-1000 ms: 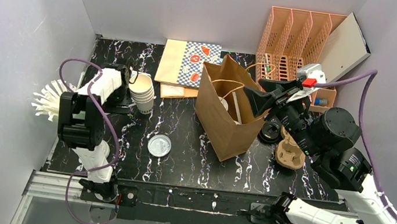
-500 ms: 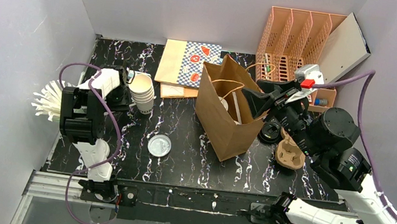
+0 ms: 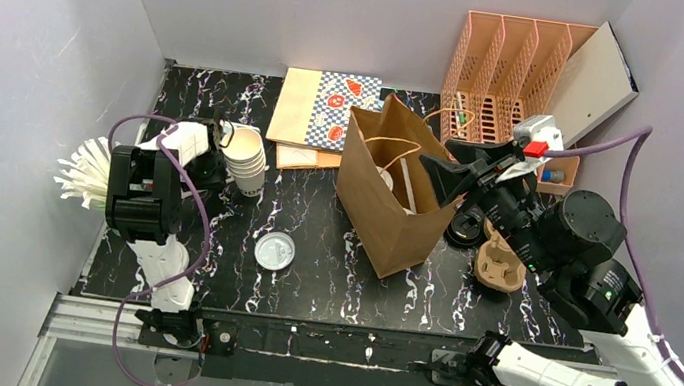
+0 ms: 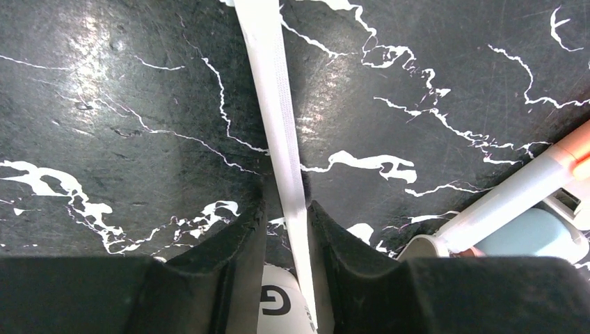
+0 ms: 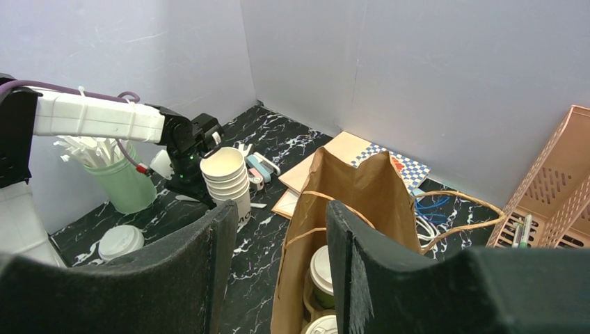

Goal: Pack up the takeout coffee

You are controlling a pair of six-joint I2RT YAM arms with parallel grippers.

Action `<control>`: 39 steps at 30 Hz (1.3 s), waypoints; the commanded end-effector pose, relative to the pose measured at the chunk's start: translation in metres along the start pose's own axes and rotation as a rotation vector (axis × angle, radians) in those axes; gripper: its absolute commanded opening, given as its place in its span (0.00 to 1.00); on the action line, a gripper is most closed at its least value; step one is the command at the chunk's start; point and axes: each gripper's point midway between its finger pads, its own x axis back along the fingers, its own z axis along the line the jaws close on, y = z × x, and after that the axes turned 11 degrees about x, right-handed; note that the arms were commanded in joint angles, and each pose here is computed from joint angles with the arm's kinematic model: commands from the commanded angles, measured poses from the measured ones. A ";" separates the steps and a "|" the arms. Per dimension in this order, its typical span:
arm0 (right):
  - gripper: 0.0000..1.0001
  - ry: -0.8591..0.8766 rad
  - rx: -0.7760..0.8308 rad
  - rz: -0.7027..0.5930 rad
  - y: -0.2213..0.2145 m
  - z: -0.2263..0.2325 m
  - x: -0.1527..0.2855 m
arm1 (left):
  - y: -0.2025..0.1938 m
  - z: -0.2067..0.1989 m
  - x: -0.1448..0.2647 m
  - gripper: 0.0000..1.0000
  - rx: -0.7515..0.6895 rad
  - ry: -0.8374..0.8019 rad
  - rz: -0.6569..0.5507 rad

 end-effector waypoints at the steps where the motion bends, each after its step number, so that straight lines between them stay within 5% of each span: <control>1: 0.58 -0.008 0.002 -0.058 0.015 -0.004 0.003 | 0.003 0.017 -0.021 0.17 0.025 0.074 -0.029; 2: 0.58 -0.010 0.001 -0.058 0.015 -0.004 0.003 | 0.003 0.022 -0.024 0.07 0.034 0.088 -0.024; 5: 0.58 -0.012 0.001 -0.061 0.016 -0.005 0.004 | 0.001 0.028 -0.030 0.00 0.027 0.105 -0.016; 14: 0.58 -0.008 -0.001 -0.054 0.013 -0.003 0.001 | -0.001 0.002 -0.012 0.00 -0.049 0.068 -0.033; 36: 0.59 -0.017 -0.008 -0.032 0.008 -0.003 -0.005 | 0.010 -0.106 0.154 0.00 0.045 -0.334 0.091; 39: 0.59 -0.011 -0.013 -0.030 0.008 -0.001 -0.006 | 0.017 -0.103 0.150 0.28 0.081 -0.356 0.078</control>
